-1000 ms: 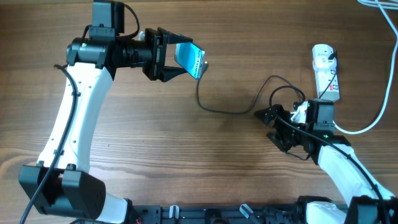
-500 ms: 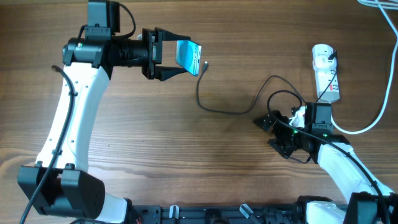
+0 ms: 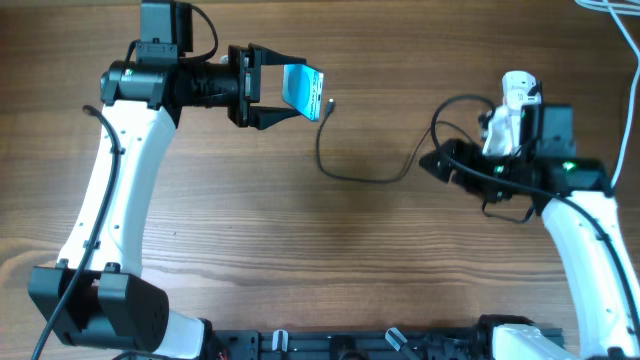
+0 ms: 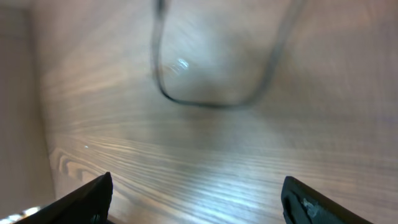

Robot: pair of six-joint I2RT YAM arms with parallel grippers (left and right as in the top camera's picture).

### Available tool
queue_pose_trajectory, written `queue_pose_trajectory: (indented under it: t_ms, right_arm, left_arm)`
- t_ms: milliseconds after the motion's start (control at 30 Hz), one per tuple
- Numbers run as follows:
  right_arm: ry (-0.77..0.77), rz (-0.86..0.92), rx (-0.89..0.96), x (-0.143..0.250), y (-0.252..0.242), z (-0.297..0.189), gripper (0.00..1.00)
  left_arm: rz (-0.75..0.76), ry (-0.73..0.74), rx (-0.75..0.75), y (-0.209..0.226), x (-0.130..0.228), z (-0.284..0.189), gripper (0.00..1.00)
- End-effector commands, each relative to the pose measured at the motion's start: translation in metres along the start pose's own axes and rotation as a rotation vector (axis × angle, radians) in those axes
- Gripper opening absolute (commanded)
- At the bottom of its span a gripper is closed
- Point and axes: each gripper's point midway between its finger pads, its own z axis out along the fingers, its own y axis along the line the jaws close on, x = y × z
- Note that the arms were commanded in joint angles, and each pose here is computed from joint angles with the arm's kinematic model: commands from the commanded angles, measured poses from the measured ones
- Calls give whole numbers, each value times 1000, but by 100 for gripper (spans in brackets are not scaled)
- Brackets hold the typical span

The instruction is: Plug charger to phone and switch on socket

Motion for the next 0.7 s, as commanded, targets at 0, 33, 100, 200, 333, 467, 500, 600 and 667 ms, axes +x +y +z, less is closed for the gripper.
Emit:
queue_pose_trajectory:
  t_ms: [0, 33, 100, 200, 333, 467, 500, 600, 667]
  right_arm:
    - [-69, -215, -47, -19, 47, -21, 87]
    - [-74, -248, -59, -19, 58, -20, 87]
    - [-85, -264, -50, -19, 69, -16, 87]
    - [-99, -294, -35, -17, 81, -8, 87]
    - [-100, -300, -51, -15, 89, -8, 87]
    - [-99, -301, -74, -13, 94, -10, 87]
    - [-101, -310, -103, -13, 99, -12, 87]
    - [-125, -360, -209, -13, 123, -21, 86]
    - [-164, -400, -264, -14, 143, -27, 86]
  left_arm:
    - [99, -11, 31, -11, 13, -10, 43]
    - [102, -16, 31, -11, 12, -10, 43]
    - [102, -17, 30, -11, 12, -10, 43]
    - [102, -17, 30, -11, 12, -10, 43]
    - [102, -17, 30, -11, 12, -10, 43]
    - [102, -17, 30, -11, 12, -10, 43]
    - [102, -17, 30, -11, 12, -10, 43]
    - [102, -17, 30, -11, 12, -10, 43]
    - [103, -43, 28, -11, 7, -10, 43]
